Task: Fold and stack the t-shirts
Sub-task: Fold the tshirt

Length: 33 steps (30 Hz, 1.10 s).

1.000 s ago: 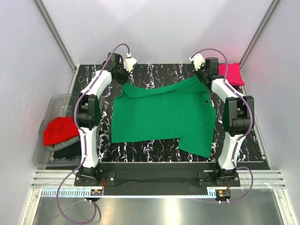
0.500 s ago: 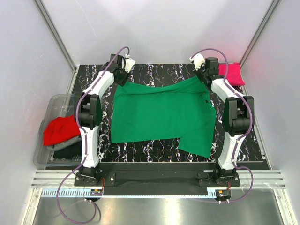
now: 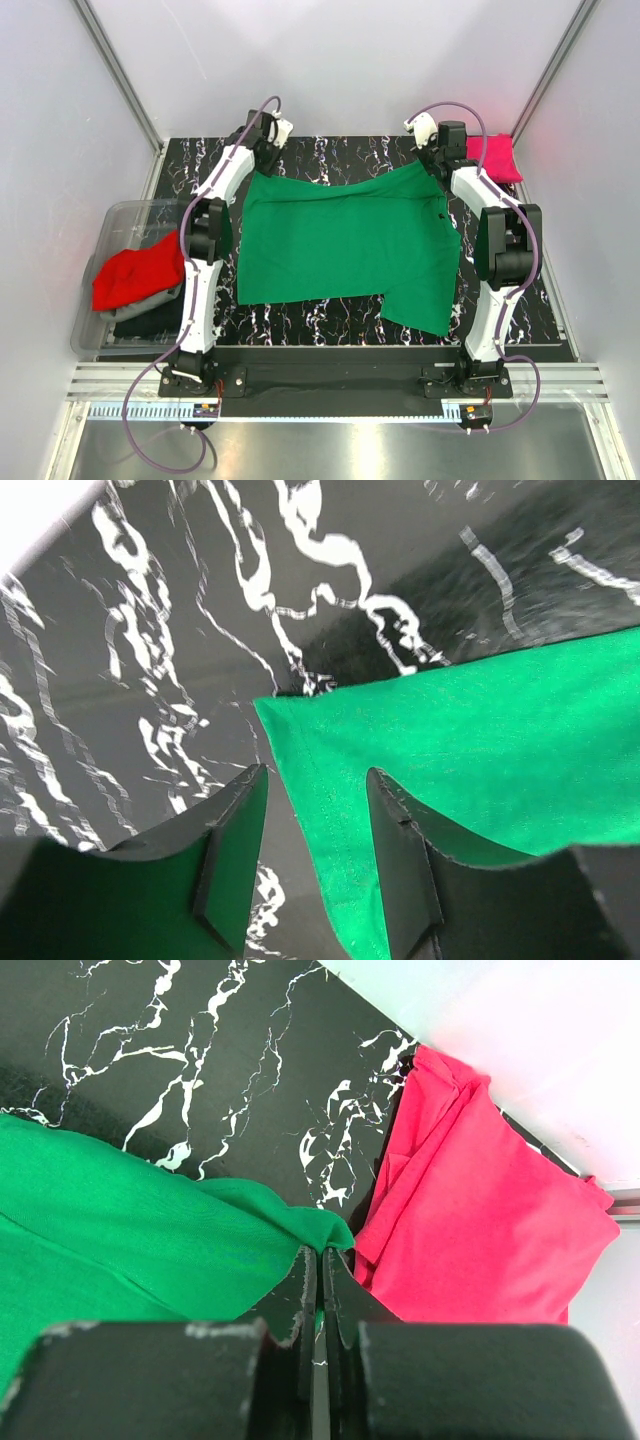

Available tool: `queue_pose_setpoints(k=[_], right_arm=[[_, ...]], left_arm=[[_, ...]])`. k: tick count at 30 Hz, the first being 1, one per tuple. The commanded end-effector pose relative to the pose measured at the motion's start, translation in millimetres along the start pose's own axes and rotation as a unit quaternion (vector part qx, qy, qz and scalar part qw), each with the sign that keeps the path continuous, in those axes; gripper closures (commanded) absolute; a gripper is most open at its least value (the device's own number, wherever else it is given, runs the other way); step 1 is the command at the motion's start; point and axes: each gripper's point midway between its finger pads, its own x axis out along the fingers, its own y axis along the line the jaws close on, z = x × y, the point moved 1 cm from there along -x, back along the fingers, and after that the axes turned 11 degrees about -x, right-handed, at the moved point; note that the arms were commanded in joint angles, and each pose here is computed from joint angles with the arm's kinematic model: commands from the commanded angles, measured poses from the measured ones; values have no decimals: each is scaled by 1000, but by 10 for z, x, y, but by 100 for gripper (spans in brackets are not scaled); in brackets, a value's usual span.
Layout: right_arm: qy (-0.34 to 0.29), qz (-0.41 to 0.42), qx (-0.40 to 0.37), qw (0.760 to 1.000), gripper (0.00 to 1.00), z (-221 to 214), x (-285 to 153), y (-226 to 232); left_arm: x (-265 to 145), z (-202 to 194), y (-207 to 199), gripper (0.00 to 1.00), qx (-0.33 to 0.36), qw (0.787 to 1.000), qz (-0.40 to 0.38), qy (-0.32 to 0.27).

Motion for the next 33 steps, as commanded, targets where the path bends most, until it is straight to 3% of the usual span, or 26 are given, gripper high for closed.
queue_pose_setpoints(k=[1,11,21,33], right_arm=[[-26,-10,4,1000,100,198,-32,-113],[-20,-1,1,1000,100,180,-74,-47],[-12,6,-5,1000,100,189,-66,-6],[0,18,-5,1000,100,196,-36,24]], left_arm=[[70,-4,206,52,-48,999,20,-3],[205,172,291,51,-78,996,2,-43],[387,-78,251,53,-91,996,-24,-11],[499,-82,406,52,-116,993,-19,-22]])
